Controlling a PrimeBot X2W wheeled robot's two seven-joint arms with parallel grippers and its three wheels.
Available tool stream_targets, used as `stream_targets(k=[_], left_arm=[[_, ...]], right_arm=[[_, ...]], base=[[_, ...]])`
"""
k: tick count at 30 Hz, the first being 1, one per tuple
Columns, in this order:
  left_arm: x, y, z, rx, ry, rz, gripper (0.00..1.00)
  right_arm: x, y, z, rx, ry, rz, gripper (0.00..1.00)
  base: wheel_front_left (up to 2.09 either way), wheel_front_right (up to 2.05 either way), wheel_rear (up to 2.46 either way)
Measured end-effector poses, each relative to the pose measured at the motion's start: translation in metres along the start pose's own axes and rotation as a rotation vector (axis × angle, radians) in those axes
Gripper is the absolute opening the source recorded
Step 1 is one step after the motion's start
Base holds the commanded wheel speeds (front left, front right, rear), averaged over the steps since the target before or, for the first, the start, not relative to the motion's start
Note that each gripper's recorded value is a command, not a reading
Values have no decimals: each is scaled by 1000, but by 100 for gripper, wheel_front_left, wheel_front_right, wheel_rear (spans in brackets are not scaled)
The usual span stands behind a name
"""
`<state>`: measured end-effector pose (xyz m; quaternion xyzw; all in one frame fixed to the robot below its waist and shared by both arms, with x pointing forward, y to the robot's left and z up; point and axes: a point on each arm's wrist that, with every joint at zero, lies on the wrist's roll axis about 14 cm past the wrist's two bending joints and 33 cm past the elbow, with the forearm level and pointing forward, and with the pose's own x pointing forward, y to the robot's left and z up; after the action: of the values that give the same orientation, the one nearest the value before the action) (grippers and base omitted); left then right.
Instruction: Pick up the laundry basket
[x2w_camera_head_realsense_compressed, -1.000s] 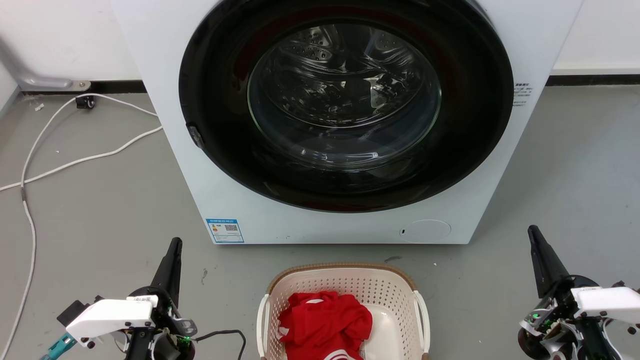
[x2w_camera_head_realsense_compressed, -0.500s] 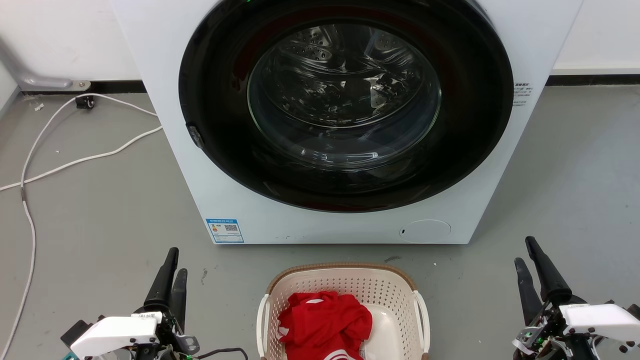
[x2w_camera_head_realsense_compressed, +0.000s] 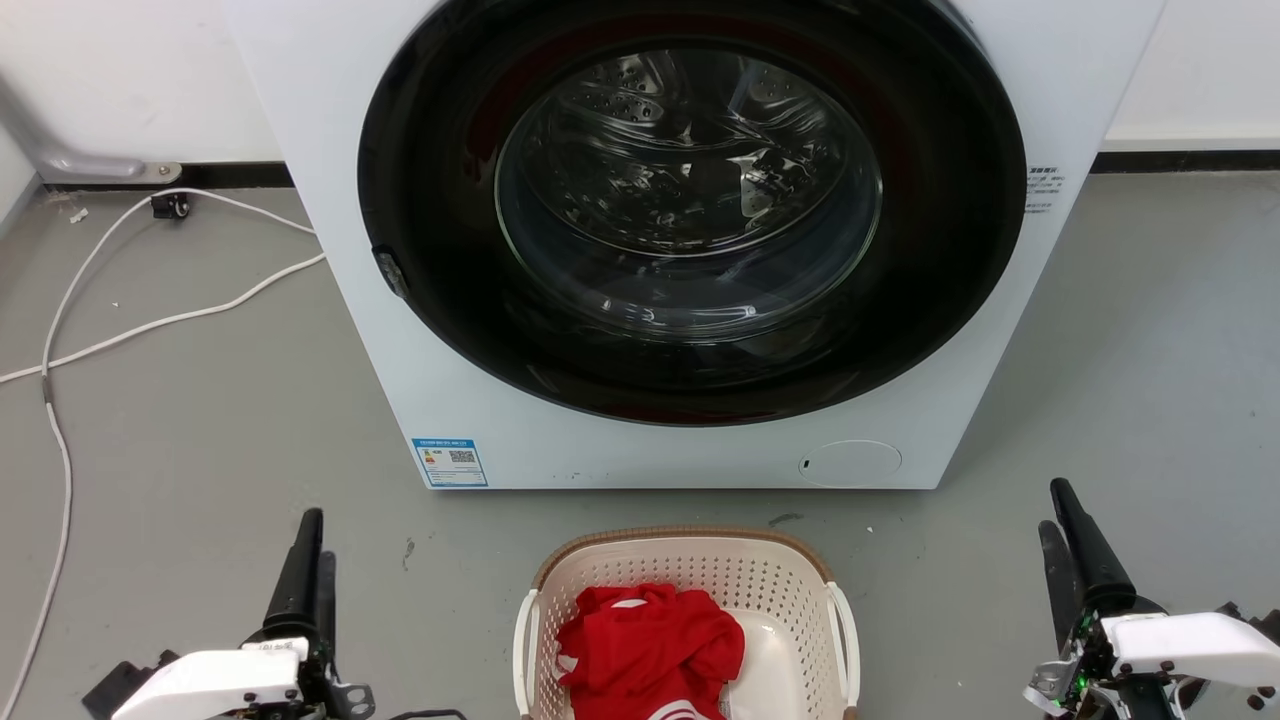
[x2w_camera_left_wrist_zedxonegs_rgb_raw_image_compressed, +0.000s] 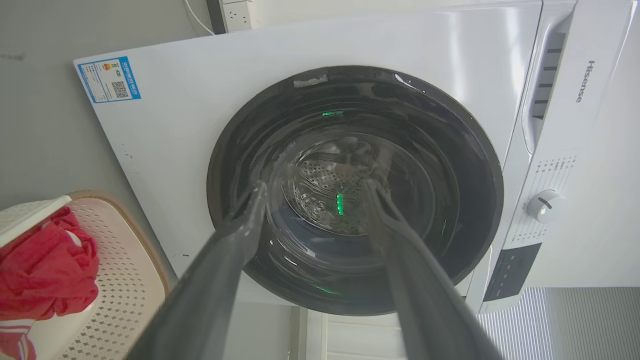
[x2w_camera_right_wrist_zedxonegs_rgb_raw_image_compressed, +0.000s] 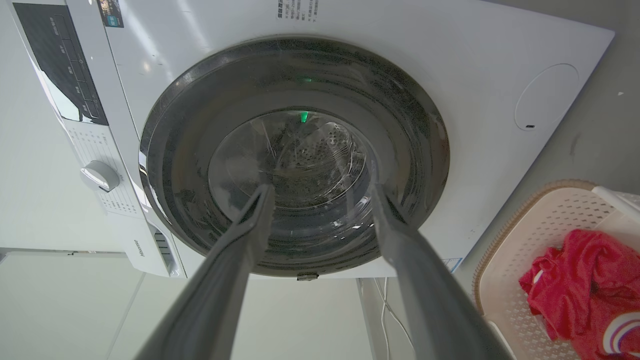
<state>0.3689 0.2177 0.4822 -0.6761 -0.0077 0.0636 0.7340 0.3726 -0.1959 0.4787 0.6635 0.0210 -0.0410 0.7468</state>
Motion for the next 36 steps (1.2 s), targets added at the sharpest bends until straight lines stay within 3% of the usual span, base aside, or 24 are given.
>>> stream_targets(k=[5, 10, 19, 28, 36], left_arm=[[-2, 4, 14, 57, -46, 12, 100], [-3, 2, 29, 115, -100, 14, 100], [-2, -33, 46, 323, -170, -71, 100], [-7, -66, 18, 614, -129, -181, 100], [-12, -72, -8, 782, -83, -231, 100]], right_arm=[[0, 2, 4, -101, -18, 6, 100], [1, 14, 8, -273, -32, 41, 100], [4, 54, 17, -558, -94, 153, 100], [1, 82, 2, -790, -103, 251, 100], [-3, 88, -9, -943, -104, 289, 100]], base=[[0, 0, 0], [0, 0, 0], [0, 0, 0], [0, 0, 0], [0, 0, 0]])
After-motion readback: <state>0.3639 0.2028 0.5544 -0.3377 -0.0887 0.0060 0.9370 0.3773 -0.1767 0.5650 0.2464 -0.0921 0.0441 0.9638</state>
